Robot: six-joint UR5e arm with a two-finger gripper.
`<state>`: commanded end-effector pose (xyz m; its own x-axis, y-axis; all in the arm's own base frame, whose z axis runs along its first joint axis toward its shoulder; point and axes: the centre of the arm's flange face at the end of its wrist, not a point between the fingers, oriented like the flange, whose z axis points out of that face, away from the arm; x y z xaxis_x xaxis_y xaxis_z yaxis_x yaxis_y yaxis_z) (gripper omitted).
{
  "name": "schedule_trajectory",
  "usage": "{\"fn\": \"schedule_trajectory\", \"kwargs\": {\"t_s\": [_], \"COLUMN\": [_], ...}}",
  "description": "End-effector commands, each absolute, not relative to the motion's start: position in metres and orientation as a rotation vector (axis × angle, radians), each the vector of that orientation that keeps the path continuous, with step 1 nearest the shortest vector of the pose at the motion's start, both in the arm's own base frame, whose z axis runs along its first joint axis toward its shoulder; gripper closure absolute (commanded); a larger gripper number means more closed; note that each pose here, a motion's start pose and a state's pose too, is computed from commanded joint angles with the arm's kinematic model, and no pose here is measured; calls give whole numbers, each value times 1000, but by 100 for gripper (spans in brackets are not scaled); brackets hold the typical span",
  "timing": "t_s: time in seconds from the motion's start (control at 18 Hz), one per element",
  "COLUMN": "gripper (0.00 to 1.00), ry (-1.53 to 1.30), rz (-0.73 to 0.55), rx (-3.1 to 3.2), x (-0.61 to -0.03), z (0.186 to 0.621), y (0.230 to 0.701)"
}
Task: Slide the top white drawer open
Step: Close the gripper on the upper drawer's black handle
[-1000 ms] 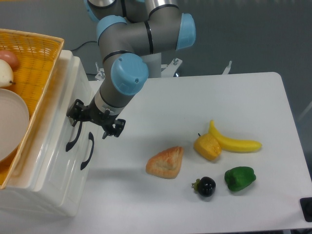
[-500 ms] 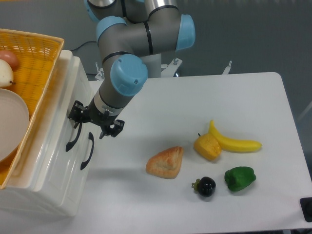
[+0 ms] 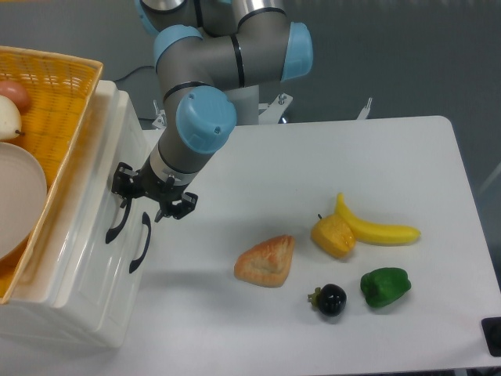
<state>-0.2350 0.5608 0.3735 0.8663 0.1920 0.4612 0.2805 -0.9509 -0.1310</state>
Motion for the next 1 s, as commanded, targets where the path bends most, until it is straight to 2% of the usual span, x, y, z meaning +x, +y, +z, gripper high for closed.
{"fn": "schedule_trajectory", "kwargs": {"t_s": [0.44, 1.0], "gripper": [55, 67], "ry": [-338, -335], "rz": [-679, -673], "rx": [-2851, -2848], "x": [-225, -224], "z": [374, 377], "y": [565, 565]}}
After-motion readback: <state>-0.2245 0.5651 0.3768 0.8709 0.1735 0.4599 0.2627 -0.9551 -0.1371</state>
